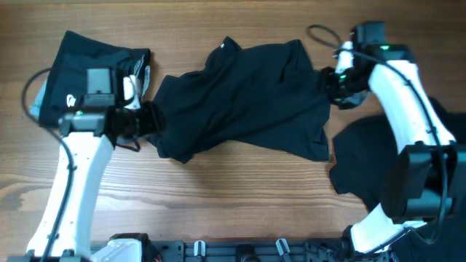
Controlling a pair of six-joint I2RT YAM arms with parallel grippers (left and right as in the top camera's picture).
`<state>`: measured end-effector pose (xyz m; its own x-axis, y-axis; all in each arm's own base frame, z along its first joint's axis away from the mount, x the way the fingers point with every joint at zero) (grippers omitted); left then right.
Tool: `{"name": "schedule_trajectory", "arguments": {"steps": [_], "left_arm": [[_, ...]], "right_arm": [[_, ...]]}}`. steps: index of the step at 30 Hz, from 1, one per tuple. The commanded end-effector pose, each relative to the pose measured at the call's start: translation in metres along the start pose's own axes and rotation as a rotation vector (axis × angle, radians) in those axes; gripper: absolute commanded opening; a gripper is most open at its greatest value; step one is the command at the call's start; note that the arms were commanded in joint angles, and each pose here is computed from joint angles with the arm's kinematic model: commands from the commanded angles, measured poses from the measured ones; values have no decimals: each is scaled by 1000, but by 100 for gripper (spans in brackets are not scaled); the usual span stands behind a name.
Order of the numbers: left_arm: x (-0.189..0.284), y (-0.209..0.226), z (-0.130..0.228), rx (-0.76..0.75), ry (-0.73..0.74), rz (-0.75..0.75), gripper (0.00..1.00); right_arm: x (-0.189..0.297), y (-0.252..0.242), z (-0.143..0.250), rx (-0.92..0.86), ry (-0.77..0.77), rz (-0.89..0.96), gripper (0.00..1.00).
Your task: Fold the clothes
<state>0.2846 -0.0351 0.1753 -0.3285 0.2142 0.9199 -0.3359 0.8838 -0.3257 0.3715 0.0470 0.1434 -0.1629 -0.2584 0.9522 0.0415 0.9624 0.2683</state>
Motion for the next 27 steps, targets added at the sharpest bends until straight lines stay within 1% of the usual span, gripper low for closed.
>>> {"name": "schedule_trajectory", "arguments": {"steps": [1,4,5,6,7,8,9,12,13,14,15,16,18,19,20,21,22,25,26,27], "left_arm": [[-49,2,31,-62,154,-46,64],[-79,6,25,-88,148,-107,63],[-91,6,18,-93,129,-119,61],[-99,5,14,-96,116,-111,57],[-107,3,8,-98,97,-100,44],[-114,-1,0,-100,69,-81,26],[-117,-8,-11,-109,22,-55,4],[-104,-40,-59,-129,-187,64,4],[-87,-63,-84,-134,-278,146,4],[-75,-79,-97,-151,-320,205,4],[-54,-102,-114,-175,-371,296,4],[-35,-118,-126,-194,-410,355,4],[-6,-135,-145,-211,-490,391,4],[6,-139,-154,-213,-533,384,26],[6,-137,-155,-210,-534,367,49],[2,-134,-151,-211,-507,348,54],[-3,-129,-146,-202,-476,325,63],[-21,-108,-119,-193,-322,226,82],[-25,-100,-109,-180,-263,193,82],[-30,-93,-98,-169,-204,161,76]], "right_arm": [[-3,11,-1,43,-9,-22,61],[-3,10,-2,25,-14,-22,61],[-3,10,-2,25,-16,-22,61],[-3,10,-3,25,-17,-22,61],[-3,10,-3,26,-20,-23,61],[-3,10,-4,27,-23,-23,61],[-3,10,-4,28,-25,-23,62],[-3,11,-6,30,-35,-25,61],[-2,11,-8,32,-46,-26,61],[-2,11,-9,29,-50,-26,61],[-2,11,-10,27,-53,-27,61],[-2,11,-10,27,-53,-27,61],[-2,11,-10,28,-53,-27,62],[-2,11,-10,28,-55,-27,63],[-2,11,-11,29,-57,-28,64],[-2,11,-11,28,-56,-27,64],[-2,11,-10,29,-55,-27,64],[-3,11,-8,33,-43,-25,66],[-3,11,-7,35,-40,-24,66],[-3,10,-6,33,-34,-23,66]]}}
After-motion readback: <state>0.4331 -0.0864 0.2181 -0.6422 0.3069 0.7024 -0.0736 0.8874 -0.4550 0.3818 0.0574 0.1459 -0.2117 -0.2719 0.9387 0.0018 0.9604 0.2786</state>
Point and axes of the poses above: each gripper's point midway between its finger pads, its own x axis back along the fingers, its own y axis along the line the jaws close on, z = x × y, the point moved 4 cm from there along x, back along the fingers, and after that the axes turned 8 degrees about x, right-handed, at the moved point
